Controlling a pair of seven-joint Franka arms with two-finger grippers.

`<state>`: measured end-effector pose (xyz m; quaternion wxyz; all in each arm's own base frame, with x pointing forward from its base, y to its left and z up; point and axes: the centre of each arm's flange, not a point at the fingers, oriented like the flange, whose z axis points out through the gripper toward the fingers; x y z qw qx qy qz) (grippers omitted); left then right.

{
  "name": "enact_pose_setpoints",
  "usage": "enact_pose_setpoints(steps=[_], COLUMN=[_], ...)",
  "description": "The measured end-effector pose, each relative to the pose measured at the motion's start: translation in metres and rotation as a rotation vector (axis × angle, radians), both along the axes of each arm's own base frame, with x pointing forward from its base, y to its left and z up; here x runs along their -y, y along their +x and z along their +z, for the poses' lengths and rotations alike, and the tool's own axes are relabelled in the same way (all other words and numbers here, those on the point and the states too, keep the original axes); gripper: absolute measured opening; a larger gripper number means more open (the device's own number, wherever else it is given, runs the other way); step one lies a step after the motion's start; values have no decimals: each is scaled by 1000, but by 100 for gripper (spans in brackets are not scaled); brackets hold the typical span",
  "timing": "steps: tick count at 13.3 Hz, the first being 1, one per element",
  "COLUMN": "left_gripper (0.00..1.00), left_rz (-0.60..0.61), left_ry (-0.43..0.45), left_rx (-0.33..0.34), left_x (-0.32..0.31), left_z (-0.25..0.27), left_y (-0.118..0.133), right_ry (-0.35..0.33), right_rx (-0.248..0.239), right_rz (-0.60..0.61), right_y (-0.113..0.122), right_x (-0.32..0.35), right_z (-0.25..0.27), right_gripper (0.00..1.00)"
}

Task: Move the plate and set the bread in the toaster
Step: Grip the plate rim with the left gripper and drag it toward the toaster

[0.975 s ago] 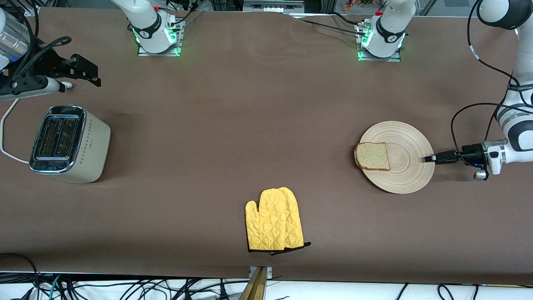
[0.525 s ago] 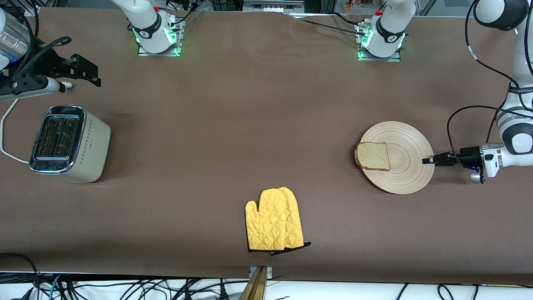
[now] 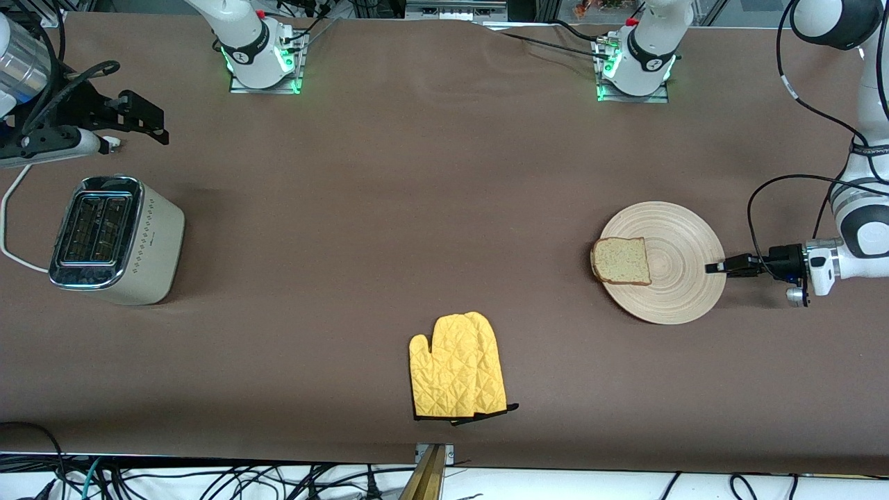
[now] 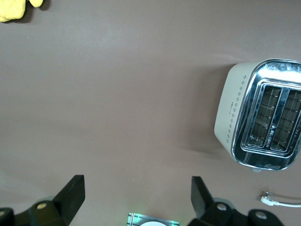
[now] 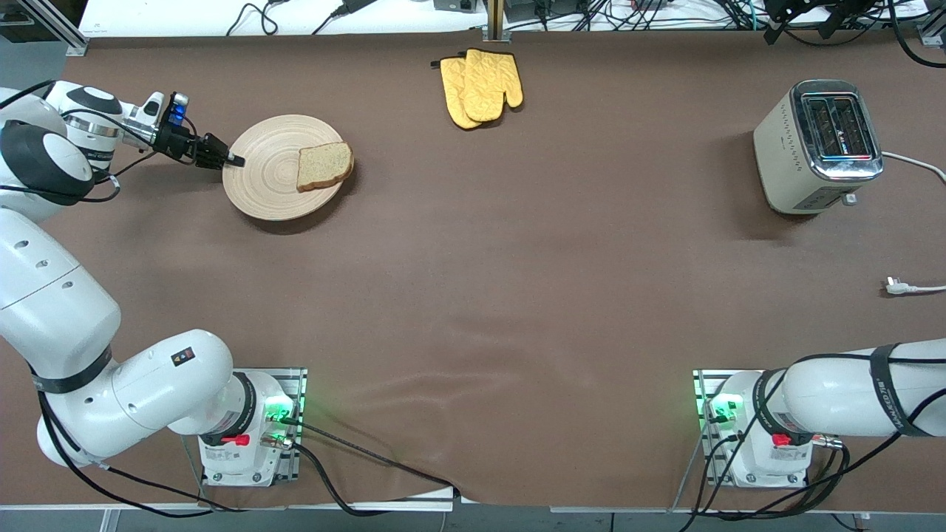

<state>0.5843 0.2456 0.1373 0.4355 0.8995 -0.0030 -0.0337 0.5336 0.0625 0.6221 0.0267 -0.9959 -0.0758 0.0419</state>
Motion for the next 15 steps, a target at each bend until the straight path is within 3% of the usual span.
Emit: enact_pose_setpoints(steps=[6, 11, 15], left_gripper=[13, 13, 13], left_rz=[-61, -99, -98], left_ry=[-41, -147, -206], left_rx=[42, 21, -1], left_x=[19, 62, 121], left_z=[23, 34, 54], left_y=[21, 32, 55], right_ry=[0, 0, 0], right_rx=[0, 0, 0], right_rz=[0, 0, -1], right_y=[0, 0, 0], right_x=[0, 0, 0], right_z=[0, 0, 0], right_gripper=[100, 100, 100])
